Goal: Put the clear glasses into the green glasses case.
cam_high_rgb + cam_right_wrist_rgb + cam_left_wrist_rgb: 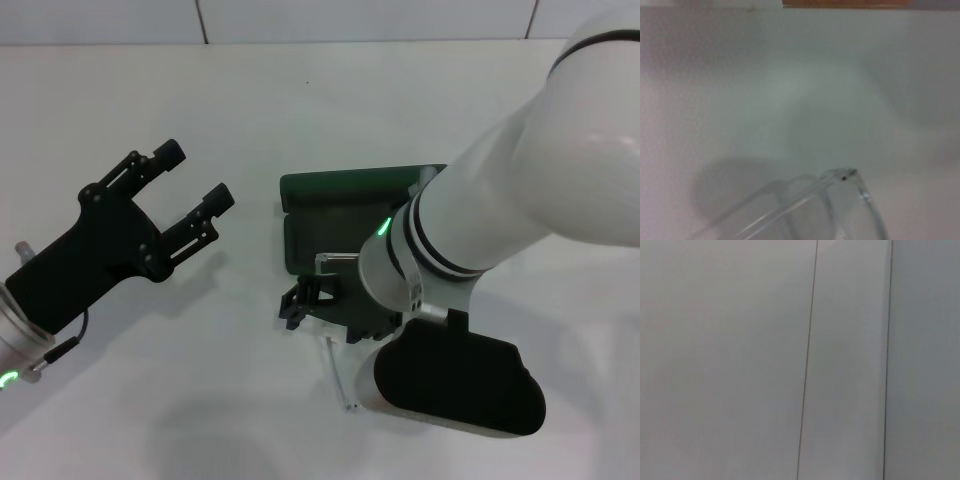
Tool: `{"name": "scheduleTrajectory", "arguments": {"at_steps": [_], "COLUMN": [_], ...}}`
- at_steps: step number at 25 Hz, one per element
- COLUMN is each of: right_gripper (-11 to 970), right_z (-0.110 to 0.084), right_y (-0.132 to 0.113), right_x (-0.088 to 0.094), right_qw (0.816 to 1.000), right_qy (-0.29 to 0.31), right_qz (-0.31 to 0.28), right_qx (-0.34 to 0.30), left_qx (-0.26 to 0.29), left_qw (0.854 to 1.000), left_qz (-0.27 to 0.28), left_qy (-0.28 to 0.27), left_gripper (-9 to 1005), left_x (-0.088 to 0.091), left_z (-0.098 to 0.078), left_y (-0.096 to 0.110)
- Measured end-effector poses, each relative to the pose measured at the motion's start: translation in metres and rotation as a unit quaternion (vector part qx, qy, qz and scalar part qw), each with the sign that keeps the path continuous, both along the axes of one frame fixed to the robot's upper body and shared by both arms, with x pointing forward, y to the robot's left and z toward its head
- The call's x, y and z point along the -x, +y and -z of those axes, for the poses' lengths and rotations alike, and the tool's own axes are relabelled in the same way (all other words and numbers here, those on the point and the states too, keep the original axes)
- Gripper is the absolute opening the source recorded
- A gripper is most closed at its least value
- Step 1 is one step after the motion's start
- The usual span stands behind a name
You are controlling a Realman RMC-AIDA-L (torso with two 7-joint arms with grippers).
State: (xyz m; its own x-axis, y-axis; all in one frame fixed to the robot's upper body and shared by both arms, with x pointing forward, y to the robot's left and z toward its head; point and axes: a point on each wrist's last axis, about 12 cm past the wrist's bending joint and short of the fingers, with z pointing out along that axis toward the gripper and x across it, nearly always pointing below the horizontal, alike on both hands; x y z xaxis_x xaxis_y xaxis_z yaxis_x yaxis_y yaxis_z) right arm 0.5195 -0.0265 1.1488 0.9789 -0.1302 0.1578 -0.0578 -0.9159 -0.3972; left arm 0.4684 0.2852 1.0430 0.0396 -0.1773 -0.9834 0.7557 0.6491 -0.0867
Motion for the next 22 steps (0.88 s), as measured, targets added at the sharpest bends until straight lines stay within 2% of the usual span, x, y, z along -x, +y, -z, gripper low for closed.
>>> {"name": "scheduleTrajectory", "arguments": {"at_steps": [6, 16, 22], "right_gripper": [659, 444, 311], "right_z": [0.007, 0.013, 0.009], "right_y": [-0.003, -0.007, -0.010], "right_x": [-0.002, -0.001, -0.003], "right_qw": [1.000, 1.000, 0.999], "right_qy": [0.002, 0.009, 0.016], "right_qz": [0.004, 0.015, 0.036], "right_qx": [0.013, 0.008, -0.011], "left_qx": [0.001, 0.001, 0.002], "left_qw": [1.000, 1.000, 1.000], "left_qz": [0.001, 0.003, 0.002], "left_qy": [-0.001, -0.002, 0.000], "left_gripper": [772, 772, 771], "left_x": [0.000, -0.001, 0.000], "left_z": [0.000, -0.001, 0.000], "left_y": [-0.001, -0.002, -0.001]}}
